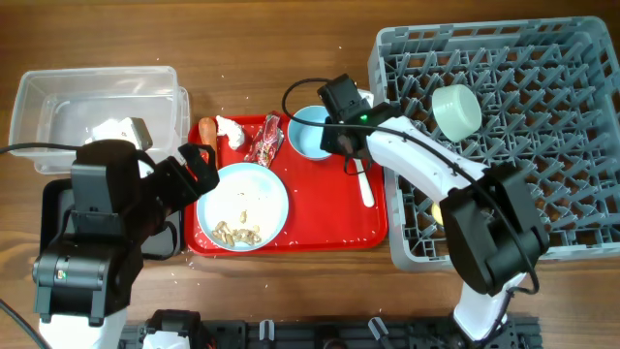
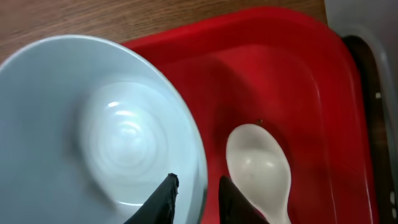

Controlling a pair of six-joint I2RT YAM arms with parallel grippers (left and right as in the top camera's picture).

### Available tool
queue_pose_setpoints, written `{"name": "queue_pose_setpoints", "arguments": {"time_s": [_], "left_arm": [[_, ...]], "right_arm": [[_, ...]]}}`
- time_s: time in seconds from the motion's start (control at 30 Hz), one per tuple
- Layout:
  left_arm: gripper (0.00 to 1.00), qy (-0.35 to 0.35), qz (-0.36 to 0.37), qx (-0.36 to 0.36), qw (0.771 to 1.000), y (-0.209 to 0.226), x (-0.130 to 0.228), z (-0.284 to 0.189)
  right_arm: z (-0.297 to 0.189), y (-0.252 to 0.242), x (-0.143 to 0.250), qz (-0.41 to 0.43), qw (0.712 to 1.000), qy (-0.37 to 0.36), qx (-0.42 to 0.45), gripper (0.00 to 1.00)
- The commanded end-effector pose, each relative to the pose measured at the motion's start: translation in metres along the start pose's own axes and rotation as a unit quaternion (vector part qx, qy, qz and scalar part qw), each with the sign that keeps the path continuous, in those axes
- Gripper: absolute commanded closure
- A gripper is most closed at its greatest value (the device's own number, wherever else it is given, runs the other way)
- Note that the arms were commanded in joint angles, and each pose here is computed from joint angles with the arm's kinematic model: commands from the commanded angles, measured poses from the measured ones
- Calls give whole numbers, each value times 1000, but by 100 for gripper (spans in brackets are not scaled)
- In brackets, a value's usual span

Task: Sort waste into correct bins and load items into the dishwasher rack

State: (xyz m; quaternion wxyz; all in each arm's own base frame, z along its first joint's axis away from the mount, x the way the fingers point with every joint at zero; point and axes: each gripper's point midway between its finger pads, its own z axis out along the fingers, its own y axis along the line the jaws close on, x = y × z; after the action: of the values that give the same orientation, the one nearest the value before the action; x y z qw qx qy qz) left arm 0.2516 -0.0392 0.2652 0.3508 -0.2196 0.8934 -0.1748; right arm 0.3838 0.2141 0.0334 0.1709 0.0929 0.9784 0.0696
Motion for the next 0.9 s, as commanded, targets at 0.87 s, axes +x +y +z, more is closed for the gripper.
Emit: {"name": "queue_pose_setpoints", "arguments": {"time_s": [0.87], "left_arm": [[0,-12,-5,-3,1000,-1,-6,-4]], "right_arm": [[-247,-320,-132,-22,754,-178,632,95]]}}
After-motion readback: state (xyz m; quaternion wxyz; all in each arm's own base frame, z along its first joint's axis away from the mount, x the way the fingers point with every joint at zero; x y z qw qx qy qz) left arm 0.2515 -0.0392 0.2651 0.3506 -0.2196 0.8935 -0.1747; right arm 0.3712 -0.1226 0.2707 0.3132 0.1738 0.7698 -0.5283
